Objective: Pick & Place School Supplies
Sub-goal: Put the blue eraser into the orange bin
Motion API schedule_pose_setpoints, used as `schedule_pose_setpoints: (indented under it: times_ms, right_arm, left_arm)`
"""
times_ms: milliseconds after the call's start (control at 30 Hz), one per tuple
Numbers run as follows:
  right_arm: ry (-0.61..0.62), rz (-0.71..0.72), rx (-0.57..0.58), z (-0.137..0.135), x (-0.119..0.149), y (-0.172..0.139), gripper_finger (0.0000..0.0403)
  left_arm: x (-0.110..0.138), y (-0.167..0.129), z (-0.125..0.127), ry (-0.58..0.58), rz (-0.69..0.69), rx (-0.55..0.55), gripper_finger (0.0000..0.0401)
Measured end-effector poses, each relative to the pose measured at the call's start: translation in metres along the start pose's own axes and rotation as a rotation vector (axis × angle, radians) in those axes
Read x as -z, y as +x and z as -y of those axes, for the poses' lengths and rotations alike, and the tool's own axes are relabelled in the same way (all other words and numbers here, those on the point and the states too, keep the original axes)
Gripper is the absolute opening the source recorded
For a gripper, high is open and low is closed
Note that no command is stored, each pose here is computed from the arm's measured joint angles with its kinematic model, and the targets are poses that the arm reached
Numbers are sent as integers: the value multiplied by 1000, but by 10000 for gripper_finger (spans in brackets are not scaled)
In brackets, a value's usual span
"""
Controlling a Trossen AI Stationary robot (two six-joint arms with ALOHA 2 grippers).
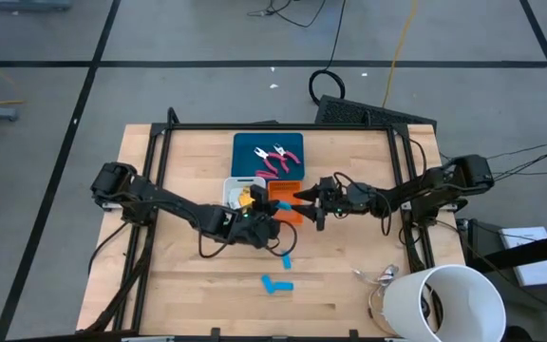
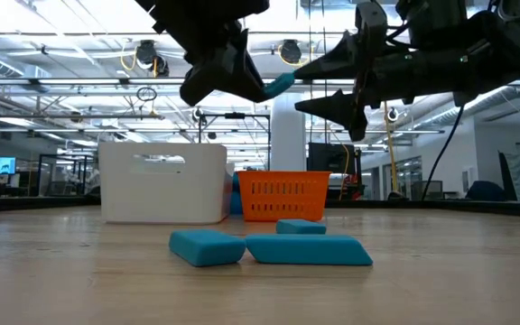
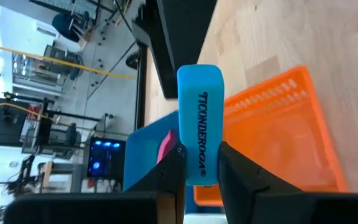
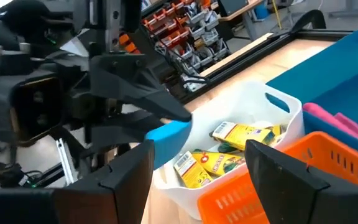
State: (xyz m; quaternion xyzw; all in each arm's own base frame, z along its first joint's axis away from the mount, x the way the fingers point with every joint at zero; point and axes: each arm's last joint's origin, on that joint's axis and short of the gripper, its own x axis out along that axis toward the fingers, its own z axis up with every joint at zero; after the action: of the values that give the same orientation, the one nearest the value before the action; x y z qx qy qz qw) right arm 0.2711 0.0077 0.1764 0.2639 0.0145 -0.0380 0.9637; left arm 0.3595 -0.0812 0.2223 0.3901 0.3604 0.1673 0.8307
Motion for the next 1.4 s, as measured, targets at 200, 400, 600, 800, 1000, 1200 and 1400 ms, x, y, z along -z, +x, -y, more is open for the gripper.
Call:
schedule_pose_setpoints:
  times_ms: [200,400,600,800,1000,1200,1400]
  right_arm:
    - [0,3,-18,-1,-1,0,247]
    - [-1,-6,-3,0,1,0,247]
    - [-1,-3,2,0,1,0,247]
    - [-10,9,22,1,1,0,225]
    - [-29,8,20,1,1,0,158]
    - [-51,6,17,1,1,0,86]
    - [-123,-3,18,1,2,0,21]
  left_arm:
    - [3,-1,2,6,-39,-25,77]
    - [1,3,-2,-35,4,6,68]
    - [-1,8,-8,-73,35,20,77]
    - [0,11,-10,-83,45,50,69]
    - [-1,11,-11,-97,58,43,78]
    - [-1,12,-10,-101,64,53,73]
    - [-4,4,-9,-139,84,61,113]
